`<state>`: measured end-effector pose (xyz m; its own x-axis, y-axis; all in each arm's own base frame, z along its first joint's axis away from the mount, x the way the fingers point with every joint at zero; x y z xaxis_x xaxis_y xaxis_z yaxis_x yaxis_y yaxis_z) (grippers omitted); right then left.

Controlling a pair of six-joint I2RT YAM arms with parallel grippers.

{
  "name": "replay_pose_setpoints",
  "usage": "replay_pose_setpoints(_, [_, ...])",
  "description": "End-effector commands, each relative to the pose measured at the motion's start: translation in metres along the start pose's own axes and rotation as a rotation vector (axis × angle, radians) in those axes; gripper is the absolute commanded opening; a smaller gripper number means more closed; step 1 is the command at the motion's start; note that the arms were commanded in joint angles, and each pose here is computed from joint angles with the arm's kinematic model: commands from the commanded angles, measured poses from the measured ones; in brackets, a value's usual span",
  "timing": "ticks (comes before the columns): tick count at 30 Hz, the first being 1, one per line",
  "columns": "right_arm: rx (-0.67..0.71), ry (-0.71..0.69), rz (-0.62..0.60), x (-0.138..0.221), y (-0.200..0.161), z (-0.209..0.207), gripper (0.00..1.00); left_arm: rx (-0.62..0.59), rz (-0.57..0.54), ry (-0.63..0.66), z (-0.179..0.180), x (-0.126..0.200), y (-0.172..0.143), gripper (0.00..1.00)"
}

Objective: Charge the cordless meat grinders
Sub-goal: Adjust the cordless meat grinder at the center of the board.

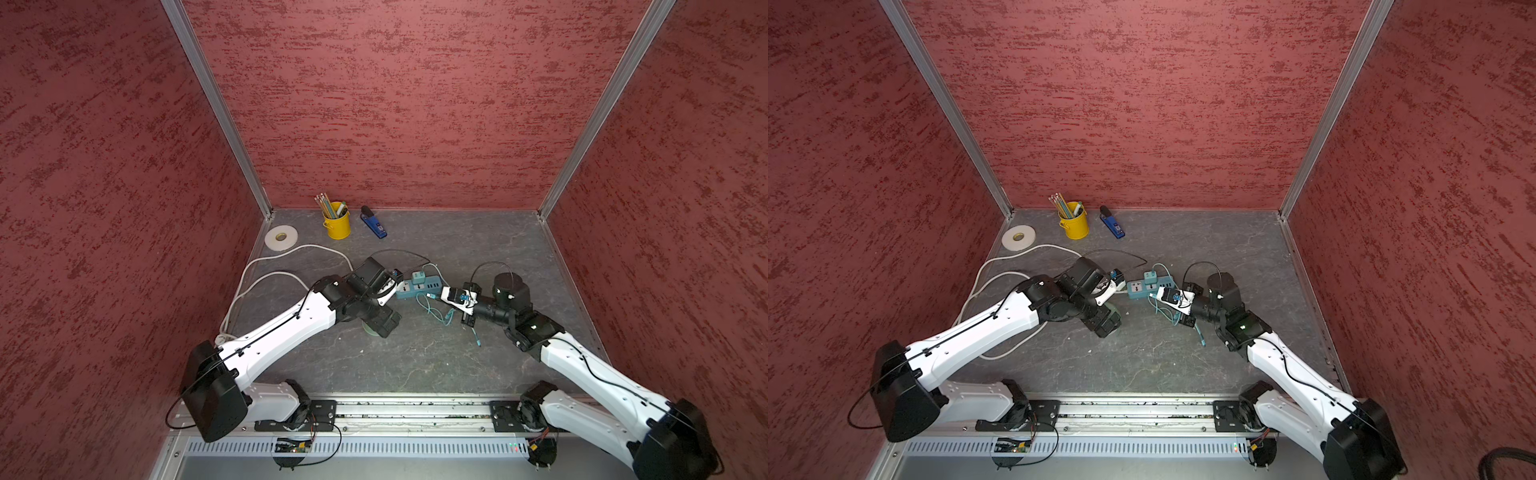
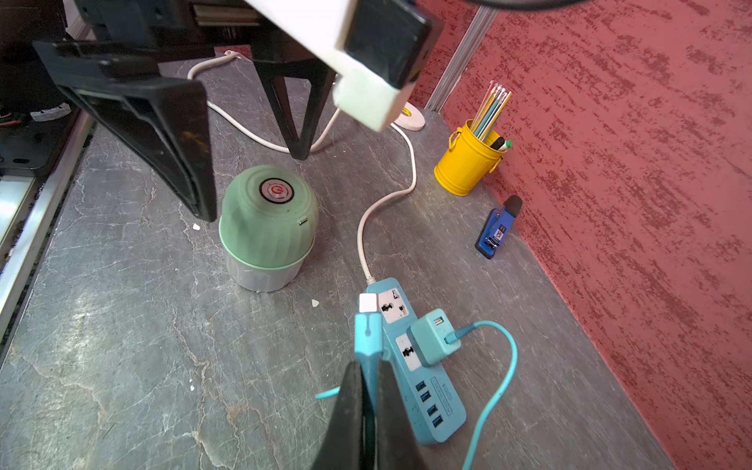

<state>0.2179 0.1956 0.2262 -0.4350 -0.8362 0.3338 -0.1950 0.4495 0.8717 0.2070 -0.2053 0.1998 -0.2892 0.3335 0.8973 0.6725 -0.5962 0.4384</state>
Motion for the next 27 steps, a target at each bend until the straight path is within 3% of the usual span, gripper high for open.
replay_pose_setpoints(1, [0.013, 0.007, -0.024, 0.000, 0.009, -0.001, 0.00, 0.160, 0.001, 0.049, 0.002, -0.003, 0.005, 1.00])
replay_pose_setpoints(15, [0.019, -0.003, -0.006, 0.003, 0.007, -0.001, 0.00, 0.150, 0.124, 0.177, 0.021, -0.032, 0.004, 1.00])
replay_pose_setpoints(27, [0.018, 0.003, -0.007, 0.001, 0.007, -0.001, 0.00, 0.120, 0.220, 0.087, 0.018, -0.053, -0.011, 0.99])
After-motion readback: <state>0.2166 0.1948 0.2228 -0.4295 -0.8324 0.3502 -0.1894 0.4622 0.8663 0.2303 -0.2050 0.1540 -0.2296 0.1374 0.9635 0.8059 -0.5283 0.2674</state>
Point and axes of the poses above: each gripper's point midway between its finger pads, its own x axis back along the fingers, its own z axis along the line the jaws close on, y = z × x, the point moved 5 cm from there along x, back along the fingers, and after that the axes turned 2 degrees about -x, right-handed, at the moved point
